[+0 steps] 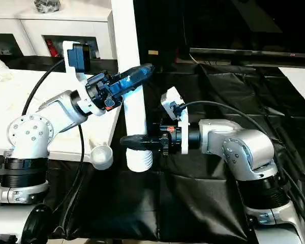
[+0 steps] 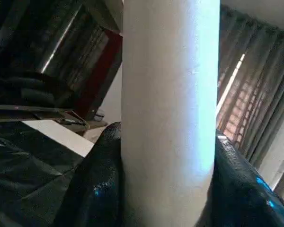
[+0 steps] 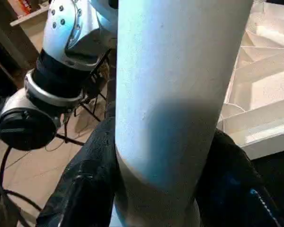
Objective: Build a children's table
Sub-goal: Pick table leg
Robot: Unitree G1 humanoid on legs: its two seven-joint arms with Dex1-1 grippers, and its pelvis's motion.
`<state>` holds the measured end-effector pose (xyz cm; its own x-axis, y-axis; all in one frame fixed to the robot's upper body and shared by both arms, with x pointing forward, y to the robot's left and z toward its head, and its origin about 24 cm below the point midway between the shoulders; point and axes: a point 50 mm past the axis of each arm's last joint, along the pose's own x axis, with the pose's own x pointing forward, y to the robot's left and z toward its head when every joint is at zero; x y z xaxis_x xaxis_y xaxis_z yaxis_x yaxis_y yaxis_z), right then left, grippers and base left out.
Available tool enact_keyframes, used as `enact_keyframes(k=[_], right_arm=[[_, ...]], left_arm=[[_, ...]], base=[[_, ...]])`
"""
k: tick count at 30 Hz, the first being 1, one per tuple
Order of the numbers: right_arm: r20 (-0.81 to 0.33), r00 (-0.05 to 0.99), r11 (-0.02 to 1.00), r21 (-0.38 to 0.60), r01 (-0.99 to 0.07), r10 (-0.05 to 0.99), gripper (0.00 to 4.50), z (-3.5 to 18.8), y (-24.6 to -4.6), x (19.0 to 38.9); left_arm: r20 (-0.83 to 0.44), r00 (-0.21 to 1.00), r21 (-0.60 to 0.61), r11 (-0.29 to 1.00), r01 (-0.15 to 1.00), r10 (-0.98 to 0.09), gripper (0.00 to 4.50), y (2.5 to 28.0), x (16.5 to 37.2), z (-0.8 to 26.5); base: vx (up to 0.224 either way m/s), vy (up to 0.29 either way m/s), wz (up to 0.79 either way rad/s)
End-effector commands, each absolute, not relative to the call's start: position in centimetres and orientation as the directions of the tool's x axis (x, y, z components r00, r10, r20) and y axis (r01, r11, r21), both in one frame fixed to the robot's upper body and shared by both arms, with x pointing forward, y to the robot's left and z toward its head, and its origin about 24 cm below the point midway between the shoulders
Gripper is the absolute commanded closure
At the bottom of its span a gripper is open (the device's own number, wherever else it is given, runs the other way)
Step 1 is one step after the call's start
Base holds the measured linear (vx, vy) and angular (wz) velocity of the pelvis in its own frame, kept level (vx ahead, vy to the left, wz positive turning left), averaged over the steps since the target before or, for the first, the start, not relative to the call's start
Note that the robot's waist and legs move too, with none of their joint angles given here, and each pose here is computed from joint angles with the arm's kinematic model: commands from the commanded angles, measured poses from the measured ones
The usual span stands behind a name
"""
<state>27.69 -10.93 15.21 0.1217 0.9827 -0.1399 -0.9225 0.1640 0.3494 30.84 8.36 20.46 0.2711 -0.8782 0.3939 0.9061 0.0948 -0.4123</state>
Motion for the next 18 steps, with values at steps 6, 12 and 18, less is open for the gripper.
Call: enact_keyframes(k=[6, 12, 18], right_arm=[[-0.145, 0.259, 0.29, 0.273, -0.917, 0.955, 2.6, 15.5, -11.0, 28.6], [-0.153, 0.409, 0.433, 0.199, -0.879, 0.9, 2.6, 15.9, -9.3, 29.1], [-0.141, 0.433, 0.454, 0.2, -0.868, 0.89, 2.6, 15.6, -7.9, 28.6]], left_arm=[[0.327, 0.423, -0.407, 0.278, 0.87, -0.845, 1.57, 7.8, 31.7, 20.6], [0.127, 0.726, -0.423, 0.626, 0.655, -0.675, 1.56, 7.2, 33.4, 19.3], [0.17, 0.824, -0.512, 0.666, 0.543, -0.541, 1.94, 7.4, 34.4, 20.1]], base=[[0.0, 0.0, 0.0], [0.0, 0.0, 0.0], [0.0, 0.0, 0.0]])
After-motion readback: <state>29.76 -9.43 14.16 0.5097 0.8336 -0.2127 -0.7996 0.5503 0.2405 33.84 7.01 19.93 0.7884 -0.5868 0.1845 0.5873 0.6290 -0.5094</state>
